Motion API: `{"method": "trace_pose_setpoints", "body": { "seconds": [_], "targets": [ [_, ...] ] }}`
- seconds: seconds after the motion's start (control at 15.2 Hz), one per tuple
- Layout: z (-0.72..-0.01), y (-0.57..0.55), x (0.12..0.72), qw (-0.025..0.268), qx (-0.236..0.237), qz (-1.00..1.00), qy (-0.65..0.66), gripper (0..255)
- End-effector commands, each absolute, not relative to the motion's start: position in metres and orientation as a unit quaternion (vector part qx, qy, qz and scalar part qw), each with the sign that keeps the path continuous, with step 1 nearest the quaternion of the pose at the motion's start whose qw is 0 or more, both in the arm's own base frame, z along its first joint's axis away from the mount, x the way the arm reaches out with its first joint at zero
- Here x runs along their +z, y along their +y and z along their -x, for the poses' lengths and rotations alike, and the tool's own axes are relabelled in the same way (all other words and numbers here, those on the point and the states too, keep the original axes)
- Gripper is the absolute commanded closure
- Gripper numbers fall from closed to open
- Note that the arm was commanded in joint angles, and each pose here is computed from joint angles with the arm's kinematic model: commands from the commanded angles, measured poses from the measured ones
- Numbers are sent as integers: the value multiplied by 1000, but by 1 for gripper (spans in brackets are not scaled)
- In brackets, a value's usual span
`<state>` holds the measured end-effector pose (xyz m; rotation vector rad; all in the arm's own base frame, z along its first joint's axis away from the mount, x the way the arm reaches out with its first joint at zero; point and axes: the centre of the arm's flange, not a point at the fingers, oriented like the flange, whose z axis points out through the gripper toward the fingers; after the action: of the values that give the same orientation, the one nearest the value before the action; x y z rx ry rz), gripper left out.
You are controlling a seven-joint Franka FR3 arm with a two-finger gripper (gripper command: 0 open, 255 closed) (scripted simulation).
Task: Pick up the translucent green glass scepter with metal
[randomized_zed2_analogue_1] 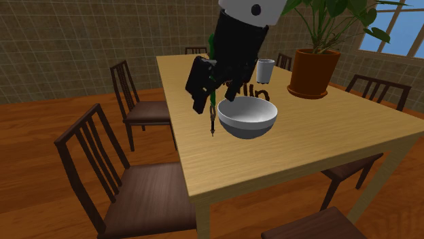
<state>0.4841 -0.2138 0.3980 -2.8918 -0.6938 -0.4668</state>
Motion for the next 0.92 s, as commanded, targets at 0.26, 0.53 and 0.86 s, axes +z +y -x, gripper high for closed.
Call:
{"method": "trace_pose_setpoints", "body": {
  "seconds": [0.26, 0.53, 0.86],
  "targets": [
    [-544, -253, 364, 72, -192, 940, -272, 0],
    [-575, -270, 344, 76, -210, 930, -291, 0],
    [-575, -270, 318, 76, -210, 930, -291, 0]
  ]
}}
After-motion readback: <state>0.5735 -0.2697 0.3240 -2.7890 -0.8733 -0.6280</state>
